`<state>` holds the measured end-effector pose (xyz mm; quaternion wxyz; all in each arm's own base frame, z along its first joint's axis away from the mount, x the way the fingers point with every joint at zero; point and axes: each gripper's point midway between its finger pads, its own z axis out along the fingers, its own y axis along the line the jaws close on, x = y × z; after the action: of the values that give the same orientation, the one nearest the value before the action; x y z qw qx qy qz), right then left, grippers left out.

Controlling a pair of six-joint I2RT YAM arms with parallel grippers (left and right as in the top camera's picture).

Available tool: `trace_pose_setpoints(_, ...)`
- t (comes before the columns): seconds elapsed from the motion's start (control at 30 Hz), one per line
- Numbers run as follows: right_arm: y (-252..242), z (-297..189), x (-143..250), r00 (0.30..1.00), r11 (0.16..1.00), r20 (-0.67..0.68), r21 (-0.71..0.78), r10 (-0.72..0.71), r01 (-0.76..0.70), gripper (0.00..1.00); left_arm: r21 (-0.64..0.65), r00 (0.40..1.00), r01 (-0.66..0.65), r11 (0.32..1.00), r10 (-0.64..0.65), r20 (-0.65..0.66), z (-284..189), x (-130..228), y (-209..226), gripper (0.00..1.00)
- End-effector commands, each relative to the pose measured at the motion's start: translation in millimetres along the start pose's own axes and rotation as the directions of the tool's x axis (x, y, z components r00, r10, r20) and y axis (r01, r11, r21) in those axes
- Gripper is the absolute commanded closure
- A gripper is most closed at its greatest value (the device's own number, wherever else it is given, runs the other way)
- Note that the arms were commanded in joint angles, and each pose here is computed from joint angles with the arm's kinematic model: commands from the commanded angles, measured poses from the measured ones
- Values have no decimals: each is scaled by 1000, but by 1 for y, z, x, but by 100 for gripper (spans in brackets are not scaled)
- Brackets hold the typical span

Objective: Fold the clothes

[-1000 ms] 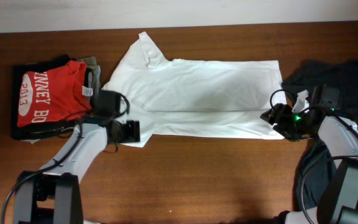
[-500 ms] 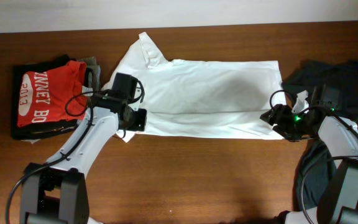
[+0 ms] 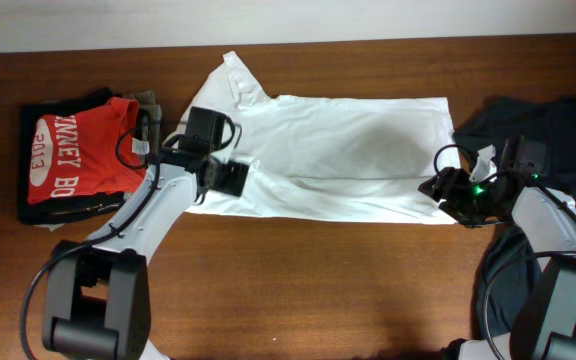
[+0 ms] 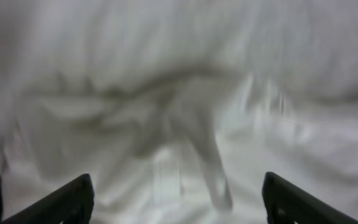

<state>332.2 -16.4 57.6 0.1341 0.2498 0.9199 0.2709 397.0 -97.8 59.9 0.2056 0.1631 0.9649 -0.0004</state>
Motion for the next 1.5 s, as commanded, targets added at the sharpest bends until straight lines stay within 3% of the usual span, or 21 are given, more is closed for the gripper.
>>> trace_pose_setpoints(0.0, 6, -5, -3, 1000, 1000, 17, -16, -22, 22, 32, -26, 989, -26, 999, 22, -149, 13, 42, 2, 34)
trace_pose_setpoints(0.1, 6, -5, -3, 1000, 1000, 17, -16, -22, 22, 32, -24, 982, -29, 999, 24, -190, 42, 53, 1, 43)
trace_pose_setpoints(0.17, 6, -5, -3, 1000, 1000, 17, -16, -22, 22, 32, -31, 990, -26, 999, 22, -136, 48, 40, 2, 42)
trace_pose_setpoints(0.3, 6, -5, -3, 1000, 1000, 16, -16, -22, 22, 33, -81, 994, -29, 996, 20, -109, 49, 33, 10, 54)
trace_pose_setpoints(0.37, 6, -5, -3, 1000, 1000, 16, -16, -21, 21, 32, -82, 994, -29, 996, 20, -108, 49, 32, 10, 70)
trace_pose_setpoints(0.43, 5, -5, -3, 1000, 1000, 15, -16, -20, 20, 32, -81, 993, -30, 996, 20, -115, 47, 31, 11, 97)
trace_pose_setpoints(0.57, 5, -5, -3, 1000, 1000, 15, -16, -20, 21, 32, -156, 994, -44, 987, 28, -105, 10, -10, 28, 100)
trace_pose_setpoints(0.73, 5, -5, -3, 1000, 1000, 16, -15, -20, 21, 32, -193, 983, -55, 980, 87, 160, -2, -90, 35, 100)
trace_pose_setpoints(0.77, 5, -5, -3, 1000, 1000, 16, -13, -20, 21, 32, -195, 982, -53, 979, 86, 167, 2, -92, 35, 99)
trace_pose_setpoints(0.83, 5, -5, -4, 1000, 1000, 19, -12, -22, 22, 32, -200, 983, -53, 978, 87, 162, 18, -92, 36, 77)
trace_pose_setpoints(0.87, 4, -5, -4, 1000, 1000, 20, -9, -22, 22, 32, -213, 985, -51, 976, 85, 153, 20, -91, 38, 14)
trace_pose_setpoints(0.9, 4, -5, -4, 1000, 1000, 20, -9, -22, 22, 32, -234, 985, -47, 971, 84, 151, 17, -91, 42, 7)
trace_pose_setpoints(1.0, -4, -5, -5, 999, 999, 27, 39, -19, 18, 32, -346, 999, -42, 937, 38, -18, -4, -57, 65, 1)
trace_pose_setpoints(1.07, -10, -6, -2, 1000, 997, 21, 75, -14, 13, 33, -278, 988, 9, 961, -51, -146, -3, -18, 68, 5)
trace_pose_setpoints(1.13, -33, -9, 7, 999, 980, 3, 196, 38, -38, 33, -214, 944, 140, 967, -195, -266, -5, 22, 69, 8)
trace_pose_setpoints(1.2, -68, -19, 20, 987, 907, 20, 394, 158, -153, 29, -235, 887, 202, 951, -279, -368, -9, 59, 82, 8)
trace_pose_setpoints(1.23, -70, -20, 25, 986, 900, 2, 407, 168, -155, 29, -259, 852, 249, 933, -338, -400, -7, 80, 94, 9)
trace_pose_setpoints(1.3, -70, -20, 27, 986, 900, -5, 409, 168, -152, 29, -215, 818, 338, 916, -399, -414, 1, 96, 97, 16)
trace_pose_setpoints(1.37, -68, -19, 28, 986, 906, -14, 397, 168, -149, 29, -199, 813, 371, 907, -421, -402, 18, 111, 97, 31)
trace_pose_setpoints(1.43, -53, -13, 21, 998, 953, -48, 303, 33, -17, 26, -198, 825, 375, 906, -423, -376, 29, 114, 97, 78)
trace_pose_setpoints(1.47, -53, -13, 20, 999, 952, -47, 305, 25, -10, 21, -199, 826, 375, 905, -424, -371, 29, 113, 97, 96)
